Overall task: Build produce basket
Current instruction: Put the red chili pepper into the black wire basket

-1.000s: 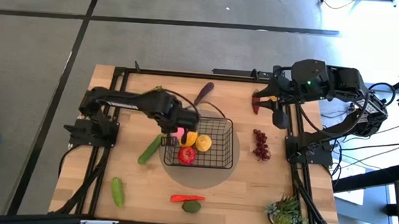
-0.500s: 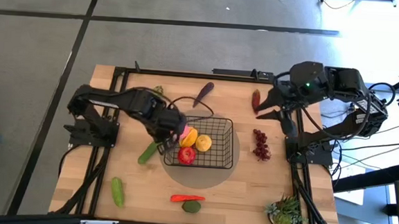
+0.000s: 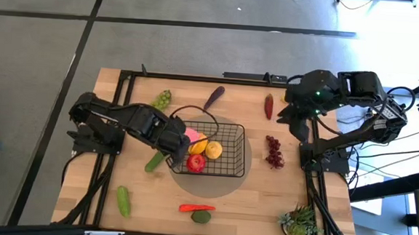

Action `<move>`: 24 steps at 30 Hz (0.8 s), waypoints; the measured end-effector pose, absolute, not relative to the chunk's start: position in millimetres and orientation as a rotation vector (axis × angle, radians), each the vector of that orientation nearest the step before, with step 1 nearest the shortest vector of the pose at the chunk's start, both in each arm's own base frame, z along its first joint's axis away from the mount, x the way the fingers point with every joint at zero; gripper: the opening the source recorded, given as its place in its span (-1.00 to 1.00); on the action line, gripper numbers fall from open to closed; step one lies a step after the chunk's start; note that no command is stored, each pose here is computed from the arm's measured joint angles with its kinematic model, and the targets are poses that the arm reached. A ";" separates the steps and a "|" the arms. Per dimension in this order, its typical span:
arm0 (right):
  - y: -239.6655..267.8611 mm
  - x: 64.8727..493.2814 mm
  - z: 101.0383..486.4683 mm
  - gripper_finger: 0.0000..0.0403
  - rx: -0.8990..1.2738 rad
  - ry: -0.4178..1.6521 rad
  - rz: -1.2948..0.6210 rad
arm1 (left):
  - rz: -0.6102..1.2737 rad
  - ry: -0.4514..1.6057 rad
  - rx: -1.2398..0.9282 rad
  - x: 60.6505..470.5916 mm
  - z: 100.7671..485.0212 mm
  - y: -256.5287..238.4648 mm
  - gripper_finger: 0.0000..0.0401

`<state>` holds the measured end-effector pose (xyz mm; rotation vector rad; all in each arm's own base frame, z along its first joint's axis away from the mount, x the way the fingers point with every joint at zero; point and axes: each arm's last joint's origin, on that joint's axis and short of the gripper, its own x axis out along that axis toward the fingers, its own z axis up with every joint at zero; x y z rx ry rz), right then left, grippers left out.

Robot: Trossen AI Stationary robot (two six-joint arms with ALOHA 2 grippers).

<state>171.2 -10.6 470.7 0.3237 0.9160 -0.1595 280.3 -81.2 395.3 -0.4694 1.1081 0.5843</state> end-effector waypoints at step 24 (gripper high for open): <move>-117.0 219.7 425.6 -0.46 0.750 1.013 -0.787 | 0.776 0.764 -0.448 194.7 463.3 10.7 -0.66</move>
